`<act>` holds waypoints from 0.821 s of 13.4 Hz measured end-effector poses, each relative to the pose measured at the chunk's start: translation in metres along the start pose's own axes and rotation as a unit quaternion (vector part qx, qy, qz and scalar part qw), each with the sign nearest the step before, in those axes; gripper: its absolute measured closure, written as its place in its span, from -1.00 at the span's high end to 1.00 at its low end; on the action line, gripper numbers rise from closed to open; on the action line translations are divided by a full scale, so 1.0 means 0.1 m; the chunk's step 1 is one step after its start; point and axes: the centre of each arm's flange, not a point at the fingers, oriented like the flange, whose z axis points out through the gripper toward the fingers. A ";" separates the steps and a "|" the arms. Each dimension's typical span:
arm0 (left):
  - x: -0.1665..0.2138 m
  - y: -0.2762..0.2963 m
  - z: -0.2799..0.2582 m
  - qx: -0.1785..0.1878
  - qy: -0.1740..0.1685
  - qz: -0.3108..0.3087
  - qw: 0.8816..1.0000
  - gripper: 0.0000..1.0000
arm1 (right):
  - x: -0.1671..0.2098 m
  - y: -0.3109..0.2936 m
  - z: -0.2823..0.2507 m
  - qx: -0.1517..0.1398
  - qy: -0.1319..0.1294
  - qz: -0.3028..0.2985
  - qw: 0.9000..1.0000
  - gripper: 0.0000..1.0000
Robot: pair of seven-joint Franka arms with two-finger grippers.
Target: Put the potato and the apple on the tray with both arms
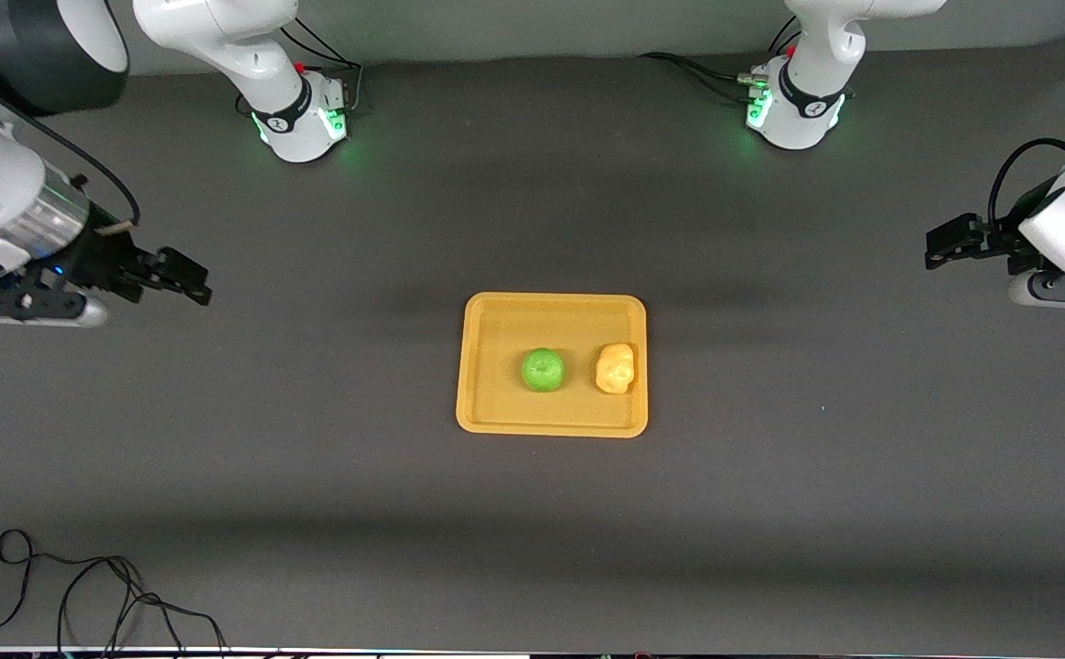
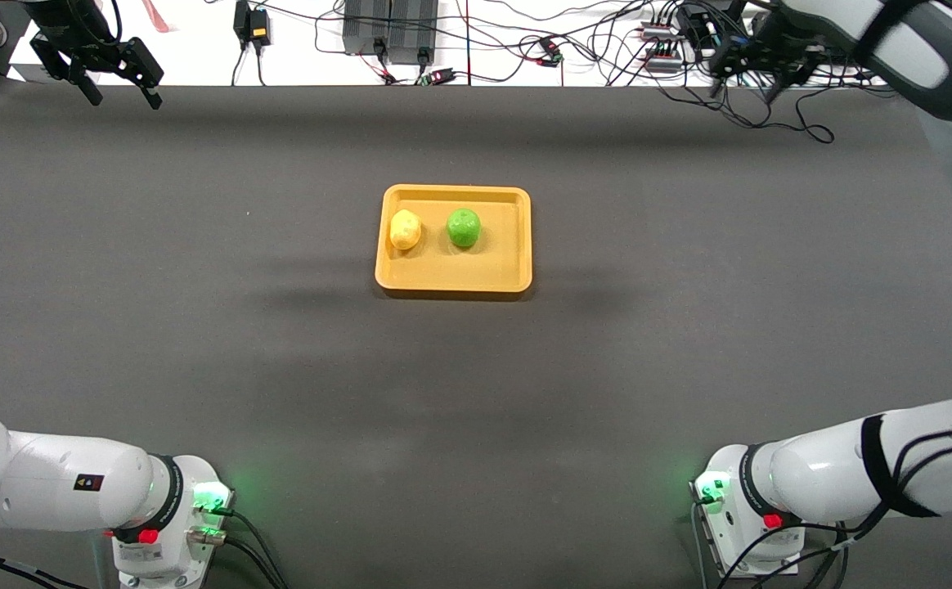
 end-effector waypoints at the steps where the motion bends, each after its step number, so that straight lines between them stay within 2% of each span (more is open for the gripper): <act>1: 0.00 0.00 0.00 0.000 0.000 0.000 1.000 1.00 | -0.10 0.11 -0.04 -0.002 0.002 0.003 1.000 1.00; 5: 0.00 0.00 -0.02 0.000 0.002 0.000 1.000 1.00 | -0.22 0.15 0.08 -0.023 -0.007 -0.007 1.000 1.00; 11: 0.00 0.00 -0.02 0.000 0.002 0.000 1.000 1.00 | -0.24 0.13 -0.09 -0.022 -0.004 -0.008 1.000 1.00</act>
